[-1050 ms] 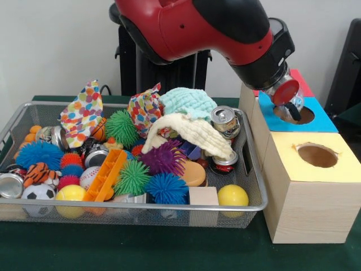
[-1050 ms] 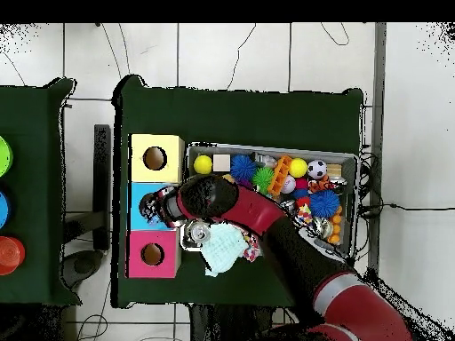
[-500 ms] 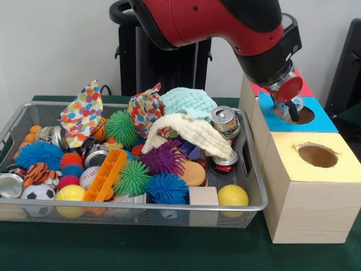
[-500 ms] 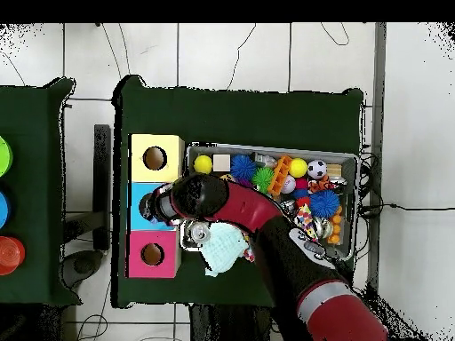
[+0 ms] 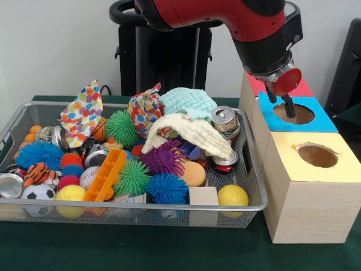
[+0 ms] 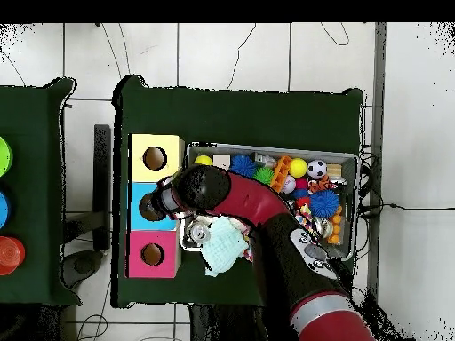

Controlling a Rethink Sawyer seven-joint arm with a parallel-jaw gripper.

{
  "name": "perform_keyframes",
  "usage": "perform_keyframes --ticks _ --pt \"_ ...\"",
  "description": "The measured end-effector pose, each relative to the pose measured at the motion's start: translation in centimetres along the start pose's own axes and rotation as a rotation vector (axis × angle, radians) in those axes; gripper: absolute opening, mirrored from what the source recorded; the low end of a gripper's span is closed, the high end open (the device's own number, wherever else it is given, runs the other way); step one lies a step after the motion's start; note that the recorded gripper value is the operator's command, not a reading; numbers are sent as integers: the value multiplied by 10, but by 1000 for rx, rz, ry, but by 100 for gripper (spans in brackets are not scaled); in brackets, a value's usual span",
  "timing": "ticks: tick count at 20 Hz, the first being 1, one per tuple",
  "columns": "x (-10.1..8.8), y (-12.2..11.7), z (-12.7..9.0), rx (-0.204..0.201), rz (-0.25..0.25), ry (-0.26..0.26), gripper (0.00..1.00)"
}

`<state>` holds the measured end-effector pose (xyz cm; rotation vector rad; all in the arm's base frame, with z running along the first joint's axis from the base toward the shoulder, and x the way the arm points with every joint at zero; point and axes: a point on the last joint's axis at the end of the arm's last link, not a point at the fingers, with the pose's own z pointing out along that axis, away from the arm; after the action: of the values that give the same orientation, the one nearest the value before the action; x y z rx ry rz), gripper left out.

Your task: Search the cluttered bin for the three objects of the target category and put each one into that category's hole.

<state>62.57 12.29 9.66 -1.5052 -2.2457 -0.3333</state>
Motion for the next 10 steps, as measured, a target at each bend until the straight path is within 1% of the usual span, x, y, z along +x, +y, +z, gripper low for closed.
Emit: perform_keyframes --ticks 5,7,10 --pt "4 6 -18 18 1 -5 100" --pt "8 11 -32 27 2 -11 100" --pt "11 16 -44 25 -1 -19 100"
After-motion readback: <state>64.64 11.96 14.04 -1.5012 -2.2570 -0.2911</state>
